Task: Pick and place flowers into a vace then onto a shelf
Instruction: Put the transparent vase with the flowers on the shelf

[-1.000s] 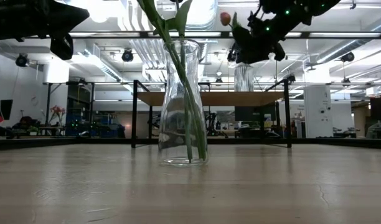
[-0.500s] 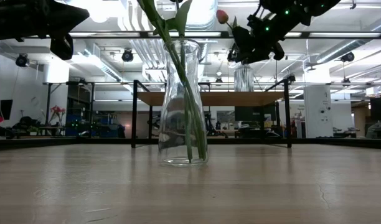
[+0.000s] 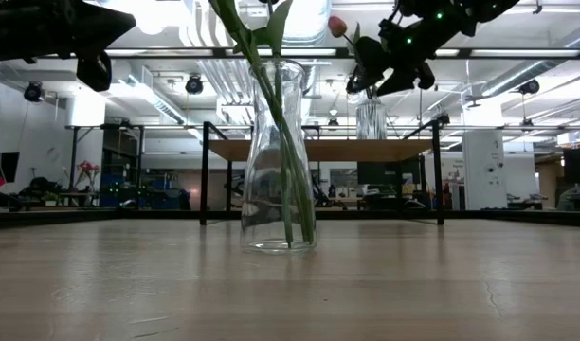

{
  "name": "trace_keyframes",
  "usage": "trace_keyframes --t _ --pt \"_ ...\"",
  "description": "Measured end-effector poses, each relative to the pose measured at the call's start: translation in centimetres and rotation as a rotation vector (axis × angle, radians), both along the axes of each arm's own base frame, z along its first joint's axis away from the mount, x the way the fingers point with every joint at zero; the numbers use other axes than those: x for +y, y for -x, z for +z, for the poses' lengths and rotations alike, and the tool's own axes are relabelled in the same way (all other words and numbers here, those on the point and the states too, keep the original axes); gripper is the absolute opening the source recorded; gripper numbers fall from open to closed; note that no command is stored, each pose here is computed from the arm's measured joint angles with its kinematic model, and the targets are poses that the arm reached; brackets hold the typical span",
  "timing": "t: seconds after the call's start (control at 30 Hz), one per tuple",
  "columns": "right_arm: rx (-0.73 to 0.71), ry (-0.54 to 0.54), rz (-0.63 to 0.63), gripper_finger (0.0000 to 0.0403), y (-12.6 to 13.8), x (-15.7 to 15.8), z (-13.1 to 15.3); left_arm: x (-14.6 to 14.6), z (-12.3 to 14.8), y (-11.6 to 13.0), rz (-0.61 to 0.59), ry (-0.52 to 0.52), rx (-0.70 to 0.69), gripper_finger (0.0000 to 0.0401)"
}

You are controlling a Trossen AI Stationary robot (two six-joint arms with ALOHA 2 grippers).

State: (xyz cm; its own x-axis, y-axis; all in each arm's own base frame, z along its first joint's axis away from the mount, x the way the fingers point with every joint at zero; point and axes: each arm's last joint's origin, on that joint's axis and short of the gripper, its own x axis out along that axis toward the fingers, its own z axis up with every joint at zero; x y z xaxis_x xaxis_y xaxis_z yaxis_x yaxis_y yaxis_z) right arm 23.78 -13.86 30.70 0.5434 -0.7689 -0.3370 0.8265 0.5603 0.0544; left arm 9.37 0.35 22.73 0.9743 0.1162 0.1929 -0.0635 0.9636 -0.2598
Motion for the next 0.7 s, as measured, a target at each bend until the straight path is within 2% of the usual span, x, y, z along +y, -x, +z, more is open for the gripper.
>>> trace_keyframes --t 0.17,0.27,0.43,0.6,0.7 --pt "0.005 0.007 0.012 0.0312 0.6 0.5 0.5 0.0 0.0 0.0 0.000 0.000 0.000 0.0000" --pt "0.011 0.043 0.067 0.0340 1.2 1.2 1.5 0.0 0.0 0.0 0.000 0.000 0.000 0.0000" --pt "0.044 0.076 0.108 0.0349 2.9 2.5 2.7 0.0 0.0 0.0 0.000 0.000 0.000 0.0000" --pt "0.075 -0.038 0.108 0.0347 5.5 4.5 2.8 0.0 0.0 0.0 0.000 0.000 0.000 0.0000" --pt "0.037 -0.062 0.228 0.0337 6.3 6.5 3.2 0.0 0.0 0.0 0.000 0.000 0.000 0.0000"
